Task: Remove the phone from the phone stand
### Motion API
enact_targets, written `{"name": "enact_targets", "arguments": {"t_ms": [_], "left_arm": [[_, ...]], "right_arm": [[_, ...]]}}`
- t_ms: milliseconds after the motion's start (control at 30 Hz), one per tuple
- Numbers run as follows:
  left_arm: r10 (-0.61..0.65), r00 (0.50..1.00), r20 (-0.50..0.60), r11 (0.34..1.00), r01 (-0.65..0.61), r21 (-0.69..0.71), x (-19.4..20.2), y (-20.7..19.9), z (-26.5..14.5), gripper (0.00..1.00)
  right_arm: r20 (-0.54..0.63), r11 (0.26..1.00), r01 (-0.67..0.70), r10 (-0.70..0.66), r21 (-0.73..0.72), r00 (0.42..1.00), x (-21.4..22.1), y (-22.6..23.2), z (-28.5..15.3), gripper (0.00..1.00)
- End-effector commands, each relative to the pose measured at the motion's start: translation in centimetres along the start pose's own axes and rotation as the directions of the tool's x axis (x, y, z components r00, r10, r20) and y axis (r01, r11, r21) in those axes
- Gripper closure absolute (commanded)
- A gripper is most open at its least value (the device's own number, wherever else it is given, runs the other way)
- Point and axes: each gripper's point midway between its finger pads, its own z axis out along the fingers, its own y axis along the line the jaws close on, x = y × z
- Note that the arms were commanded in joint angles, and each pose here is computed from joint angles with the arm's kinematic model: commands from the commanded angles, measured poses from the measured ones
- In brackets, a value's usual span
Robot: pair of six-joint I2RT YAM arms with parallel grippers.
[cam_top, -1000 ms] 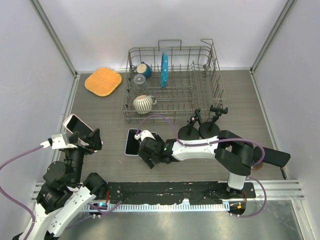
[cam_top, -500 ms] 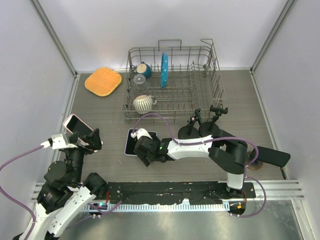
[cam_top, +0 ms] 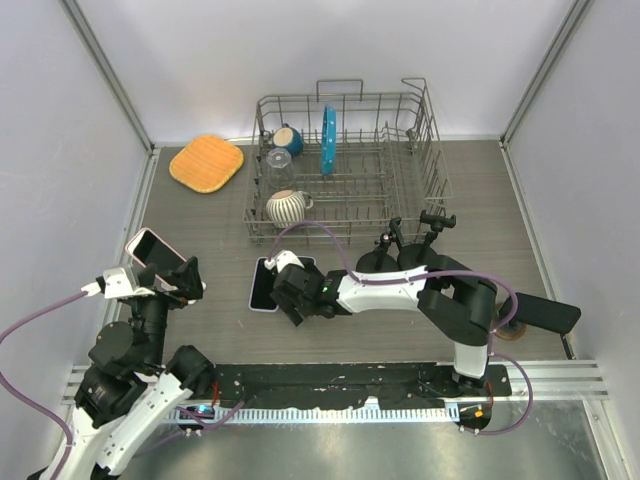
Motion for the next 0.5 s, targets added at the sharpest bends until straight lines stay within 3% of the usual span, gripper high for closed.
{"name": "enact_targets", "arguments": {"t_ms": [0, 233, 467], "left_arm": [[0.004, 1.000, 0.015, 1.000, -0.004, 0.001, -0.3, 0.0, 0.1, 0.00], [0.009, 1.000, 0.014, 1.000, -0.009, 0.005, -0.3, -0.2, 0.2, 0.00], [0.014, 1.000, 0.011, 1.000, -0.014, 0.003, -0.2, -0.2, 0.3, 0.00]], "right_arm": [[0.073, 1.000, 0.009, -0.009, 0.000, 0.997, -1.9, -1.0, -2.6, 0.18], [0.151, 0.991, -0.041, 0.021, 0.130, 0.988, -3.9, -6.1, -5.3, 0.18], [0.114, 0.962, -0.060, 0.030, 0.267, 0.993, -2.9, -10.1, -3.6, 0.23]]}}
